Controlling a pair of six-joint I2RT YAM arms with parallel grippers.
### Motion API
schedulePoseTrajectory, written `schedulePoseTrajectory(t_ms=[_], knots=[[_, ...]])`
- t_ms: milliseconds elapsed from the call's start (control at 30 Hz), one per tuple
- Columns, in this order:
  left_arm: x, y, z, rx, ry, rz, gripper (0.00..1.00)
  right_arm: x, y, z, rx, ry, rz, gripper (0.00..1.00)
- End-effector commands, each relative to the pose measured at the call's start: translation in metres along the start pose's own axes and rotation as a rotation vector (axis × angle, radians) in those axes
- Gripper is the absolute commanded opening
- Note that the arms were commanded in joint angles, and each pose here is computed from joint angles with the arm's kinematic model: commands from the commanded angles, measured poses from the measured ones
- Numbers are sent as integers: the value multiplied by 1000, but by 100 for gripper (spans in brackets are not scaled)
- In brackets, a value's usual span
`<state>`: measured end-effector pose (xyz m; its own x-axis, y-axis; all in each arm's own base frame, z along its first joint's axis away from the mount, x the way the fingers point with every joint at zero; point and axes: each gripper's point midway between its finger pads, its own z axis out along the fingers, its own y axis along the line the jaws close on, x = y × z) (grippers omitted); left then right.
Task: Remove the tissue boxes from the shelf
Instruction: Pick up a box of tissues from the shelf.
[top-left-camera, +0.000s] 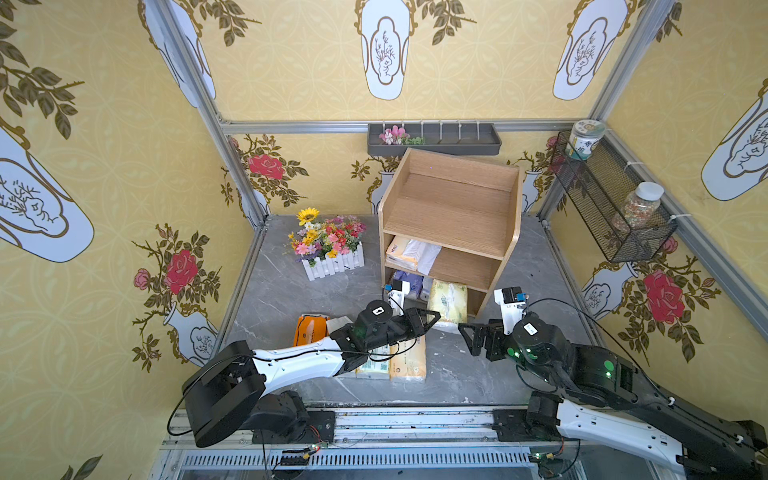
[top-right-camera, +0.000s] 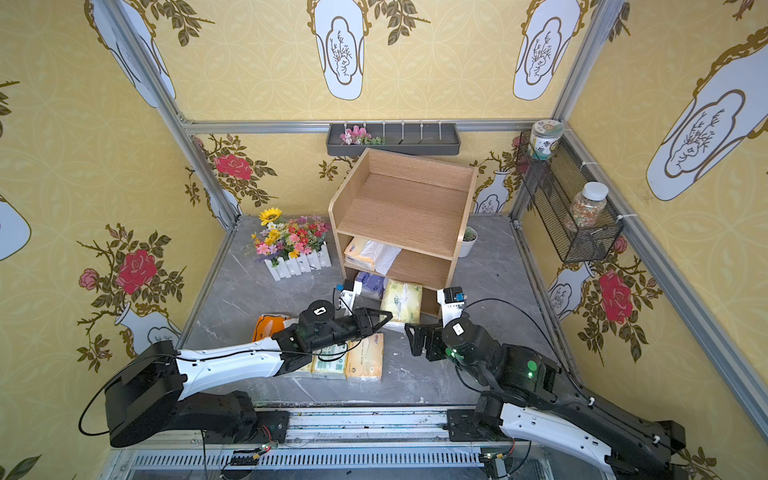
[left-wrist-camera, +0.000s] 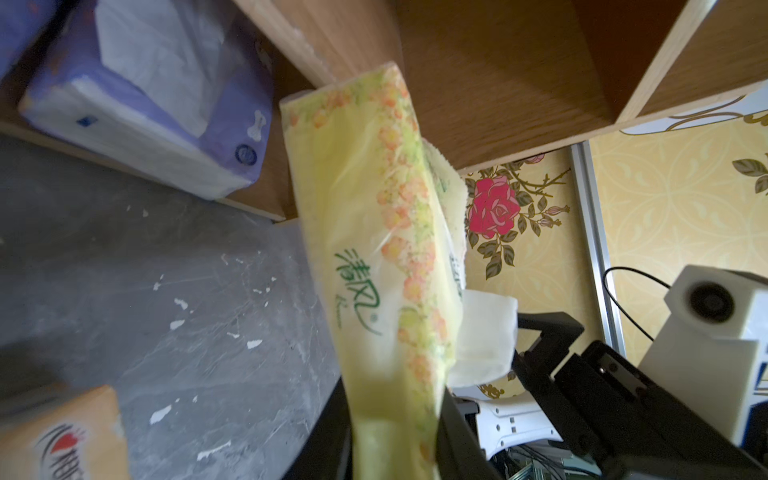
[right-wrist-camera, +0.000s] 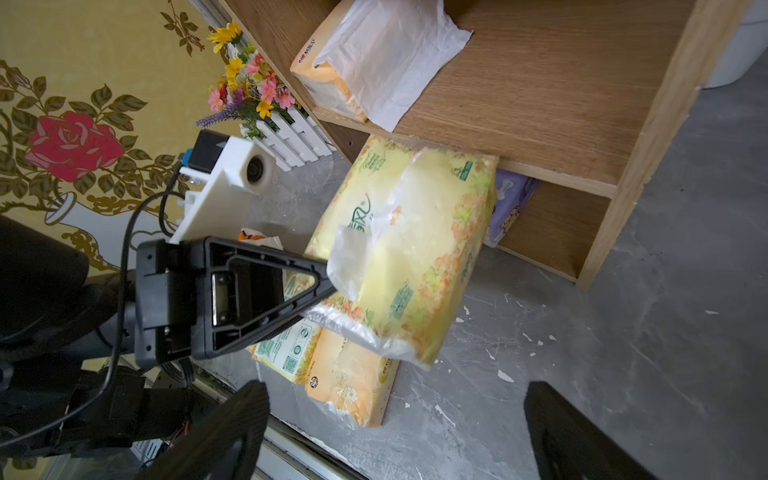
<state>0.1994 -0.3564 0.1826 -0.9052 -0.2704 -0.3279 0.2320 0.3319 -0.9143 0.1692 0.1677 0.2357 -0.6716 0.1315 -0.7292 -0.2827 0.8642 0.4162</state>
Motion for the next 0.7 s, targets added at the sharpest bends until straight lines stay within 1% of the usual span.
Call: schedulePoseTrajectory(t_ms=[0,67,300,433,667], knots=[[6,-18,-10,109,23,-6,30,-9,11,4,-65,-12,122,100],[10,-20,-14,131,35,-6,30,-9,11,9,-79,14,168,100],[13,-32,-27,209,43,-18,30,-13,20,22,-236,66,322,98],[13,-34,-31,230,36,-29,30,-15,26,26,-345,86,384,88],[15,-43,-34,283,44,-31,31,-18,26,36,-476,100,488,73]])
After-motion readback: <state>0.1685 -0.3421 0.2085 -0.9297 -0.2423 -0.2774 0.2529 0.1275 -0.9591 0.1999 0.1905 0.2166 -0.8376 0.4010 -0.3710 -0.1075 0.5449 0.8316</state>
